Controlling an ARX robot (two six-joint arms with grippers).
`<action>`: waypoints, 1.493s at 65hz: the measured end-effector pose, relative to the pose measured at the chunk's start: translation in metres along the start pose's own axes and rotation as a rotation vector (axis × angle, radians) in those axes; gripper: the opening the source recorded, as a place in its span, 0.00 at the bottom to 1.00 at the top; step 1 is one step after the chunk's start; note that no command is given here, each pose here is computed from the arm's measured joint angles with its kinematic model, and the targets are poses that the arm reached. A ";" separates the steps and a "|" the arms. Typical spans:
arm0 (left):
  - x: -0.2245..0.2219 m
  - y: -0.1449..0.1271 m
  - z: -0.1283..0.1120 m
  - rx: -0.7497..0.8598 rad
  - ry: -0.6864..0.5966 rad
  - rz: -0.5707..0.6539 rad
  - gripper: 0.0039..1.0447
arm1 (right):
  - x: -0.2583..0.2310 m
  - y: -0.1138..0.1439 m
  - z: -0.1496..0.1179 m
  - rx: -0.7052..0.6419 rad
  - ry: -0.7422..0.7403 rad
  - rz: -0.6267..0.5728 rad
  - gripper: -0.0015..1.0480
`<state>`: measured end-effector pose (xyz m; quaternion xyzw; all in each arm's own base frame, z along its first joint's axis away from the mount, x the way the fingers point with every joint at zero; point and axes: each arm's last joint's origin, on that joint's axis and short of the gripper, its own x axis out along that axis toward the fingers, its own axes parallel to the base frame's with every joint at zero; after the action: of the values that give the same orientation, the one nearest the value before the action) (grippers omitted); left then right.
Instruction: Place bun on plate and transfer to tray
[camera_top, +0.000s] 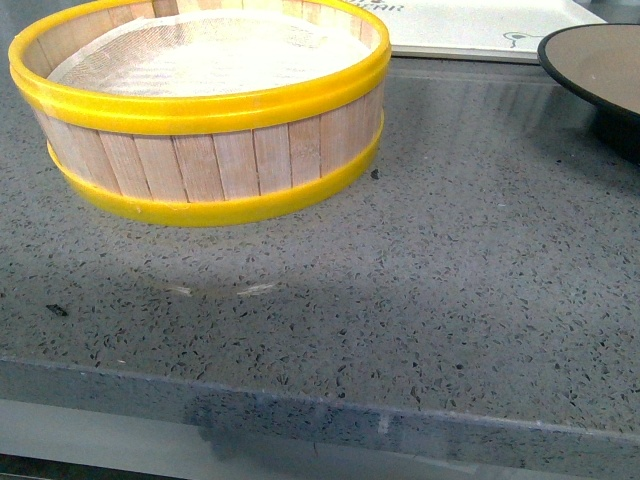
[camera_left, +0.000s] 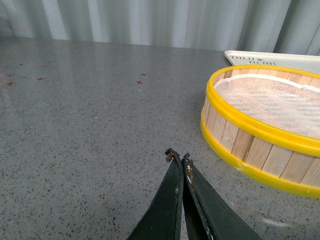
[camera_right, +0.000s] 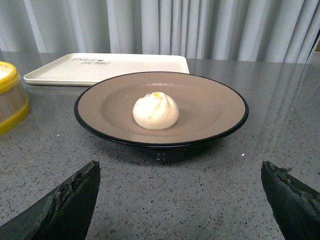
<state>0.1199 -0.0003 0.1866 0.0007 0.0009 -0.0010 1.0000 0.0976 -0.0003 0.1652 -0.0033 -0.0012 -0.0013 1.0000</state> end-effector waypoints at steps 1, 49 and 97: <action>0.000 0.000 0.000 0.000 0.000 0.000 0.04 | 0.000 0.000 0.000 0.000 0.000 0.000 0.91; -0.020 0.000 -0.016 -0.003 0.005 0.000 0.04 | 0.000 0.000 0.000 0.000 0.000 0.000 0.91; -0.024 0.000 -0.014 -0.004 -0.025 0.000 0.90 | 0.000 0.000 0.000 0.000 0.000 0.000 0.91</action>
<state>0.0963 -0.0002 0.1722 -0.0013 -0.0115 -0.0012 0.9999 0.0976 -0.0003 0.1652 -0.0031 -0.0012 -0.0013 1.0000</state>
